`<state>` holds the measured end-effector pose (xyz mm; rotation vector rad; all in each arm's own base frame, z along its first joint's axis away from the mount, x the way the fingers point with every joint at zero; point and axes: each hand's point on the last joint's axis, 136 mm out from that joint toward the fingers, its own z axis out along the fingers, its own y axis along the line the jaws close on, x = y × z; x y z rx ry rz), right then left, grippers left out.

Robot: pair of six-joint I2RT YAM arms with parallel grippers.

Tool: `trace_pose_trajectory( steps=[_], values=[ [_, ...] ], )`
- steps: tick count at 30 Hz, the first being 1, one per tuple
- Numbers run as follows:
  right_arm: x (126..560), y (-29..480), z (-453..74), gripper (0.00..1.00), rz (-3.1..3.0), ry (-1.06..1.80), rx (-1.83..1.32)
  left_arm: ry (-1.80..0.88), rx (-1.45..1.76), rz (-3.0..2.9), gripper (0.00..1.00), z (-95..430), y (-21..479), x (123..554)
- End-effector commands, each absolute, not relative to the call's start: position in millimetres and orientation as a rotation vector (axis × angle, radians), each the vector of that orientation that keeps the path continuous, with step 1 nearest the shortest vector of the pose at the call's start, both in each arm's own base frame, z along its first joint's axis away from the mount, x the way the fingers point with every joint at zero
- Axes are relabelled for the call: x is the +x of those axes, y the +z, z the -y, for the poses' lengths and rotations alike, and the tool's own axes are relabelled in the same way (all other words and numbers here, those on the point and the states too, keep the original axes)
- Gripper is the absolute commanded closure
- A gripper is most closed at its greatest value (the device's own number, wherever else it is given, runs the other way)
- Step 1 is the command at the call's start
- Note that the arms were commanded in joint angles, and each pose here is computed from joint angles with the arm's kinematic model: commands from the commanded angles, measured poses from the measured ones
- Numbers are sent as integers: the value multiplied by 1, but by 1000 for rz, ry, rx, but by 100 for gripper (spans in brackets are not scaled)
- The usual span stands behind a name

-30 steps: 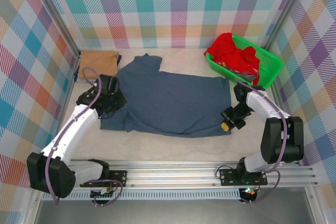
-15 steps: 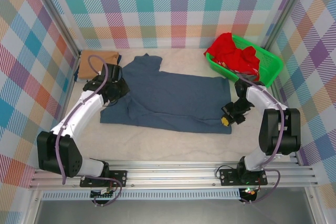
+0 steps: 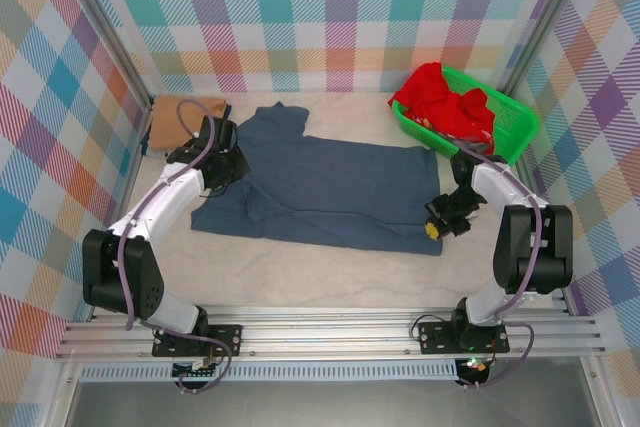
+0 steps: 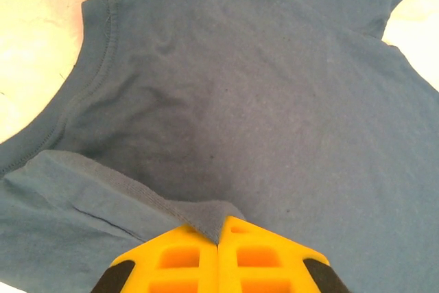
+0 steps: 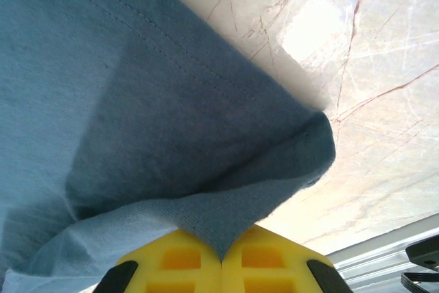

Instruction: Fold and stack the t-shirts

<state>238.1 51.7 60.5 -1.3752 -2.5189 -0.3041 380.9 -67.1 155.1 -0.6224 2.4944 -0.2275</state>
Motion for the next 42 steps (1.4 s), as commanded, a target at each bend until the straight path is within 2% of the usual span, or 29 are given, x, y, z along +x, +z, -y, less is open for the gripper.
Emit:
trace_pose_trajectory(
  steps=[1, 25, 28, 31, 35, 37, 42],
  values=[
    [244, 59, -49, 100, 2511, -300, -1401, -192, -611, -2476, 100, 60, 159, 388],
    [264, 48, -43, 100, 2502, -299, -1462, -130, -644, -2523, 100, 49, 133, 397],
    [269, 46, -42, 91, 2474, -375, -1536, -158, -640, -2539, 100, 53, 128, 401],
    [291, 48, -43, 81, 2482, -612, -1642, -223, -663, -2558, 71, 57, 124, 406],
    [319, 71, -36, 66, 2594, -781, -1681, -310, -710, -2524, 50, 58, 133, 415],
    [321, 81, -34, 63, 2636, -769, -1655, -349, -719, -2493, 49, 59, 145, 417],
    [296, 81, -37, 68, 2639, -737, -1613, -426, -828, -2533, 52, 66, 141, 391]
  ],
)
